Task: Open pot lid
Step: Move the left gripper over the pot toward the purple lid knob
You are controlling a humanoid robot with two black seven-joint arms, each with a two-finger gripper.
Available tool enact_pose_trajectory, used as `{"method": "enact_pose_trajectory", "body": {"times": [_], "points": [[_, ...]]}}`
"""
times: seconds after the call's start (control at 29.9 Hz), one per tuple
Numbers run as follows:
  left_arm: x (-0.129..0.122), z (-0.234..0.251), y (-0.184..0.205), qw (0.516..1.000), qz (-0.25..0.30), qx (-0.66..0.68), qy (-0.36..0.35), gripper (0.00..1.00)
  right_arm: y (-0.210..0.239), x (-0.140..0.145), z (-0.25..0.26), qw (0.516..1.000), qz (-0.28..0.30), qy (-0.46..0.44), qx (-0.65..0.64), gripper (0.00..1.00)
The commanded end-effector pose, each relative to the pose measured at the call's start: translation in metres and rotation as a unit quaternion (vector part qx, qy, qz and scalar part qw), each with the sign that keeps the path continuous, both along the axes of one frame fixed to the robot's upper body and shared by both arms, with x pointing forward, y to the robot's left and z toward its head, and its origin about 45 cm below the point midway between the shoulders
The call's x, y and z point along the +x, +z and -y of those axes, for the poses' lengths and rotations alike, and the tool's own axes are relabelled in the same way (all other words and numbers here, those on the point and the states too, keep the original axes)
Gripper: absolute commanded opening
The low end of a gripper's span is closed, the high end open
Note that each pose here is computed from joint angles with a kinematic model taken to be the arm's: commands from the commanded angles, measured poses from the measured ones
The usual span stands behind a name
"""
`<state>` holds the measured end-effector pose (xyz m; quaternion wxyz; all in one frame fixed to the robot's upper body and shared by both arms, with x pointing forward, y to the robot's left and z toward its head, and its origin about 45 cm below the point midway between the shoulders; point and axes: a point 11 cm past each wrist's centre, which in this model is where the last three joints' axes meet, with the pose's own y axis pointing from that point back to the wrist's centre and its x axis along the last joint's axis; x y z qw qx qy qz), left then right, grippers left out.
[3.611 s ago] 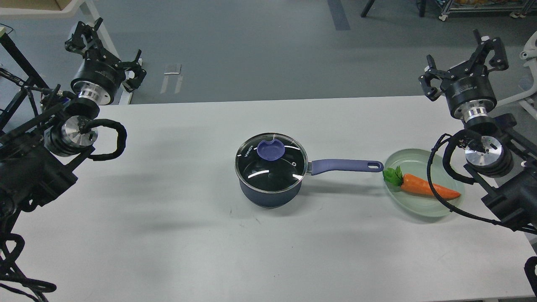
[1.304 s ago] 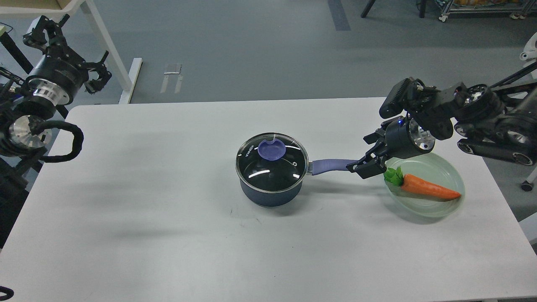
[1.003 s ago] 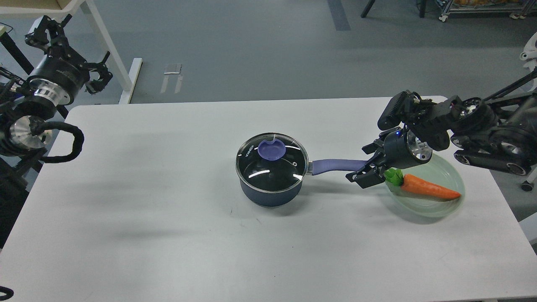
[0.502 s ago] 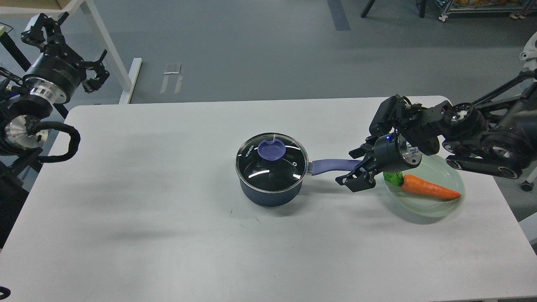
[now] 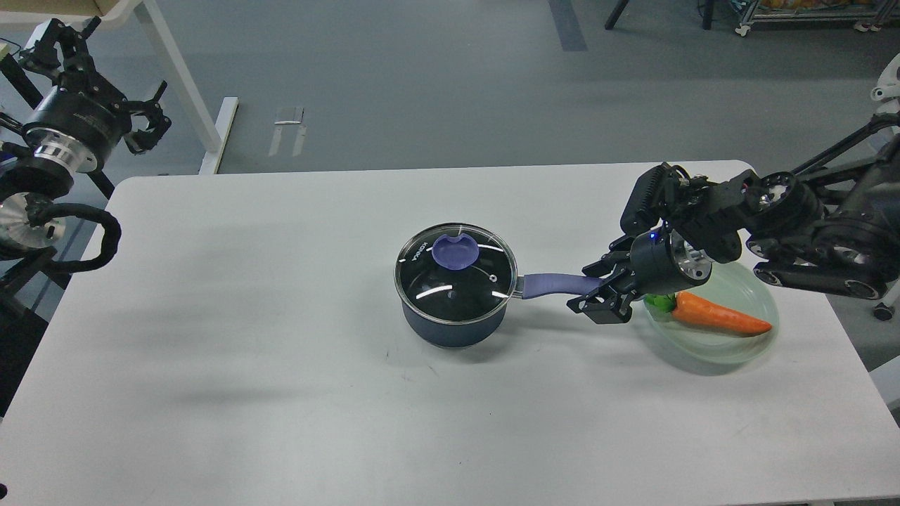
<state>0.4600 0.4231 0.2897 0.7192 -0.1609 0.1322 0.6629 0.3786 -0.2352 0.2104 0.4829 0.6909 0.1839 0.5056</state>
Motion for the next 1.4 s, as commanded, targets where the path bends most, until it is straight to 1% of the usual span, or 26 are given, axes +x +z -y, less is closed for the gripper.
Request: {"method": "enact_pose_trajectory", "body": {"times": [0.0, 0.3, 0.43, 0.5, 0.74, 0.9, 1.14, 1.27, 1.37], "points": [[0.000, 0.001, 0.000, 1.000, 0.000, 0.008, -0.003, 1.00, 0.000, 0.000, -0.001, 1.000, 0.000, 0.001, 0.000, 0.46], [0.001, 0.005, 0.001, 0.999, -0.001, 0.037, -0.016, 1.00, 0.000, -0.001, -0.002, 1.000, -0.001, 0.002, 0.001, 0.35], [0.003, 0.011, 0.004, 0.996, 0.003, 0.080, -0.035, 1.00, -0.001, -0.001, -0.002, 1.000, -0.001, 0.003, -0.001, 0.33], [0.004, 0.018, 0.006, 0.992, 0.006, 0.116, -0.053, 1.00, 0.000, 0.000, -0.002, 1.000, 0.000, 0.003, 0.000, 0.32], [0.013, 0.068, 0.038, 0.958, 0.051, 0.245, -0.140, 1.00, 0.001, 0.000, -0.002, 1.000, 0.000, 0.003, 0.001, 0.31], [0.011, 0.104, 0.059, 0.918, 0.091, 0.330, -0.199, 1.00, -0.001, -0.005, -0.003, 1.000, -0.006, 0.004, 0.004, 0.28], [-0.016, 0.167, 0.054, 0.826, 0.146, 0.453, -0.303, 0.99, 0.004, -0.013, -0.004, 1.000, -0.016, 0.007, 0.012, 0.27], [-0.024, 0.188, 0.049, 0.777, 0.177, 0.512, -0.321, 0.99, 0.006, -0.020, -0.003, 1.000, -0.024, 0.006, 0.018, 0.27], [-0.032, 0.212, 0.036, 0.730, 0.199, 0.555, -0.345, 0.99, 0.007, -0.024, -0.001, 0.999, -0.029, 0.003, 0.022, 0.26]]}}
